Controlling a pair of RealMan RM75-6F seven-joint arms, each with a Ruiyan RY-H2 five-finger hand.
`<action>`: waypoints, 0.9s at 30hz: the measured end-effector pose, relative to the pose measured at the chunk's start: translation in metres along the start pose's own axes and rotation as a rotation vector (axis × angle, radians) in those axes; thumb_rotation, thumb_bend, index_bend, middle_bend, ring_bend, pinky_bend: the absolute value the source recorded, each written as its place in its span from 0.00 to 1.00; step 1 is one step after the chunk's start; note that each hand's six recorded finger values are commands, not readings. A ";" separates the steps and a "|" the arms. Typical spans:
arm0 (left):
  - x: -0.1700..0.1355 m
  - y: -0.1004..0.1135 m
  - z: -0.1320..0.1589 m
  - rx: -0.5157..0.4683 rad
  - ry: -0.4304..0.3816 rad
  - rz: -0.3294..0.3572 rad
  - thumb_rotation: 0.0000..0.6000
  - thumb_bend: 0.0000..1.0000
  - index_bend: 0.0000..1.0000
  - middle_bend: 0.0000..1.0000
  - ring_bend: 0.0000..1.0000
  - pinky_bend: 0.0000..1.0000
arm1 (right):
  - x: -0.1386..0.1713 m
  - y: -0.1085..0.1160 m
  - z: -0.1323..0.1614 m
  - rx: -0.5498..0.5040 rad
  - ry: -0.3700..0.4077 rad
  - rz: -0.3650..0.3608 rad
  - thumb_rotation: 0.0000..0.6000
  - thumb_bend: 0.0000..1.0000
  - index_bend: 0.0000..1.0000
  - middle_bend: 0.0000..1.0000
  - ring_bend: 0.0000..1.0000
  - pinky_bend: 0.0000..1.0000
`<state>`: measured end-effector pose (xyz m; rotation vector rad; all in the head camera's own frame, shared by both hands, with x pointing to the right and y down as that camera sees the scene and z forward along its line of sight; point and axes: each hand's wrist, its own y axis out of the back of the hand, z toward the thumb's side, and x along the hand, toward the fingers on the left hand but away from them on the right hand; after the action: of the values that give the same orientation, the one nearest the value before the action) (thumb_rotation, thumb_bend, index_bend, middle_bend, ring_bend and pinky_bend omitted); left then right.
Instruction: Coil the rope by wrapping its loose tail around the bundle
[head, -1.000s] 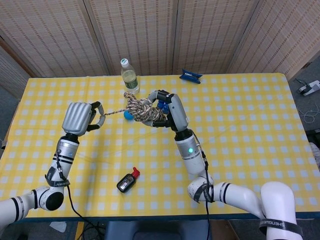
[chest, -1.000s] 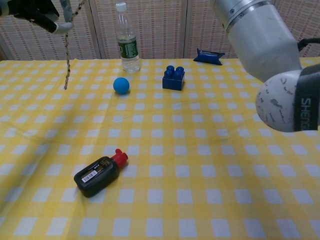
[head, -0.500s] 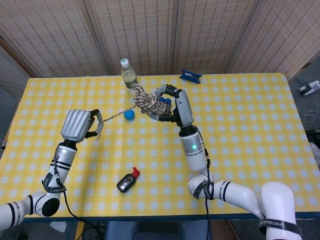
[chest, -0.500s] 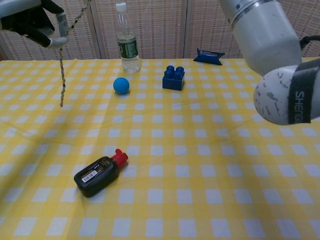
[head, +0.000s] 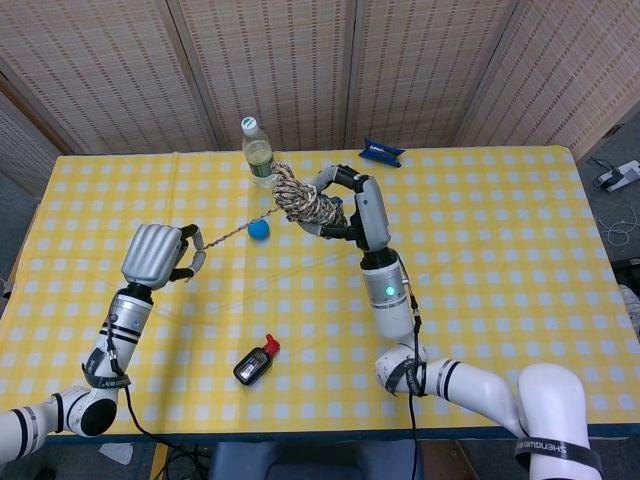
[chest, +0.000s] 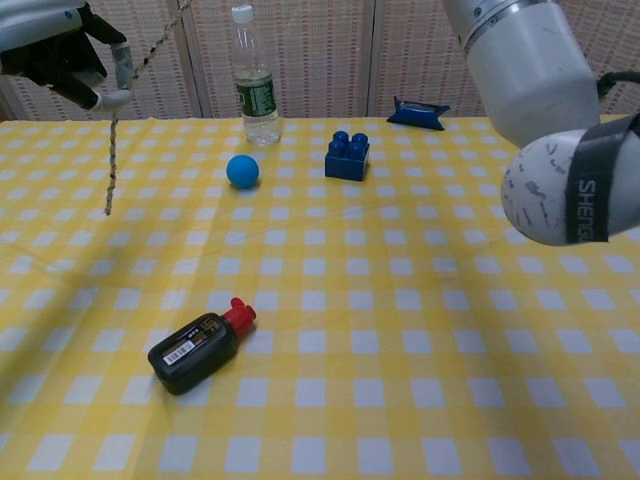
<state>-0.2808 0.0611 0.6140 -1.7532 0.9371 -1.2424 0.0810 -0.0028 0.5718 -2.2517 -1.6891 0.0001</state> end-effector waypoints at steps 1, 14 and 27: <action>0.000 0.000 0.000 0.001 -0.001 -0.001 0.92 0.39 0.70 0.92 0.84 0.93 | 0.000 0.000 0.000 0.001 0.000 0.000 1.00 0.14 0.87 0.70 0.53 0.50; -0.005 0.006 -0.002 -0.013 -0.009 -0.003 1.00 0.35 0.23 0.56 0.52 0.73 | 0.008 0.002 0.001 0.046 0.010 0.058 1.00 0.14 0.87 0.70 0.53 0.50; -0.021 0.019 -0.031 0.009 0.045 -0.006 1.00 0.31 0.06 0.23 0.25 0.39 | 0.026 0.030 -0.005 0.220 0.015 0.164 1.00 0.14 0.87 0.70 0.53 0.50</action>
<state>-0.3185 0.0662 0.5962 -1.7288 0.9509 -1.2933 0.1175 0.0128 0.5741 -2.2096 -1.4169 0.1964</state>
